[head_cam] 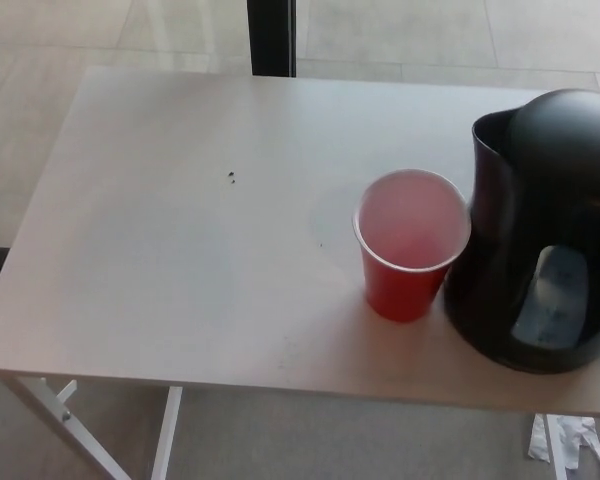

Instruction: The robot uses its right hand to lift up a kettle kept on the middle of the desk by its handle and tilt it into a glass kept next to it to pour out water

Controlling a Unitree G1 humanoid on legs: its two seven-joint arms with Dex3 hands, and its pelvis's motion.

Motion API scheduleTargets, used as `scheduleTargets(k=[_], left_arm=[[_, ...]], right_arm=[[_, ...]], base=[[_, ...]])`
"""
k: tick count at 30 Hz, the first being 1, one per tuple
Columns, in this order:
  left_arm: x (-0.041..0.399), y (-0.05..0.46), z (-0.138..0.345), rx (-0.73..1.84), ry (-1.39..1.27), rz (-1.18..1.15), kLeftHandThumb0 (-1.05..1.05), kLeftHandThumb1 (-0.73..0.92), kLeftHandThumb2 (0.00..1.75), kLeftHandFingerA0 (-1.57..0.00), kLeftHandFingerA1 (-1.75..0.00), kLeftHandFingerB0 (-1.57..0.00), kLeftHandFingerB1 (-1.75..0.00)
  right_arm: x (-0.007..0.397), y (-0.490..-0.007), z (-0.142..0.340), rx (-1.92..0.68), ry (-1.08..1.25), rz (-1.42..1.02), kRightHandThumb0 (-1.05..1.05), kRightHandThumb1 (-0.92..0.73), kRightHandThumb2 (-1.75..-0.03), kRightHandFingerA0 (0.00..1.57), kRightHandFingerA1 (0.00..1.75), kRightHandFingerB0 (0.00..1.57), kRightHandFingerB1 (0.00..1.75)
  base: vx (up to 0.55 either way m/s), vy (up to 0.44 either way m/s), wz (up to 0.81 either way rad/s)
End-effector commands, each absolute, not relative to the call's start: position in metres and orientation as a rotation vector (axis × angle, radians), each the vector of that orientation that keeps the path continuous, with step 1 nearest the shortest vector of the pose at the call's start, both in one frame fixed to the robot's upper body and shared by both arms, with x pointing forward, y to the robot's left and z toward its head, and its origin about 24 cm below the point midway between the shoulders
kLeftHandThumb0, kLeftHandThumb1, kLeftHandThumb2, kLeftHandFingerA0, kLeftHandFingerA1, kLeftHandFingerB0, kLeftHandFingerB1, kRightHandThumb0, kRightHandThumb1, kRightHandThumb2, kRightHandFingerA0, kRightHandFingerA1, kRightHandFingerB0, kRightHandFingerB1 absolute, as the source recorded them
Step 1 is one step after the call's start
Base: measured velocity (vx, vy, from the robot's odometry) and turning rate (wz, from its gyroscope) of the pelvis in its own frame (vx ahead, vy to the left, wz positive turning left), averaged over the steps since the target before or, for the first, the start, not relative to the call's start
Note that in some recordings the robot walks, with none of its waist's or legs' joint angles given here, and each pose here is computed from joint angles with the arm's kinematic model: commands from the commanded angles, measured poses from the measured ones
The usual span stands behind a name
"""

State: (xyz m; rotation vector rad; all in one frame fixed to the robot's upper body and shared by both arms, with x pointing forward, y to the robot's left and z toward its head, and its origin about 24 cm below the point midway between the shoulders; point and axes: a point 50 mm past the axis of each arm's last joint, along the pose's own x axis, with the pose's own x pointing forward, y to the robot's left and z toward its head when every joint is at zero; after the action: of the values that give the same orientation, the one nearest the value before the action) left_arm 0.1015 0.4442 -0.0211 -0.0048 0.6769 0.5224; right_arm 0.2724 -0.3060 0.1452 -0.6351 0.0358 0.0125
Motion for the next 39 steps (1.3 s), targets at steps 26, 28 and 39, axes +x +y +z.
scheduleTargets(k=[26,28,39], left_arm=[[0.100,0.447,-0.017,-0.007,0.655,0.528,-0.92,0.92,0.85,-0.44,-0.58,-0.33,-0.53],[0.099,0.446,-0.019,-0.018,0.658,0.534,-0.87,0.92,0.83,-0.48,-0.58,-0.38,-0.53],[0.100,0.446,-0.020,-0.019,0.665,0.541,-0.91,0.92,0.84,-0.52,-0.60,-0.37,-0.53]], right_arm=[[0.259,-0.319,0.167,-0.865,0.247,0.015,-0.65,-0.42,-0.67,0.00,0.00,0.00,0.02],[0.254,-0.316,0.144,-0.800,0.254,0.025,-0.64,-0.42,-0.65,0.00,0.00,0.00,0.00],[0.246,-0.315,0.140,-0.842,0.325,0.101,-0.85,-0.44,-0.71,0.00,0.00,0.00,0.00]], base=[[0.00,0.000,0.00],[0.00,0.000,0.00],[0.00,0.000,0.00]])
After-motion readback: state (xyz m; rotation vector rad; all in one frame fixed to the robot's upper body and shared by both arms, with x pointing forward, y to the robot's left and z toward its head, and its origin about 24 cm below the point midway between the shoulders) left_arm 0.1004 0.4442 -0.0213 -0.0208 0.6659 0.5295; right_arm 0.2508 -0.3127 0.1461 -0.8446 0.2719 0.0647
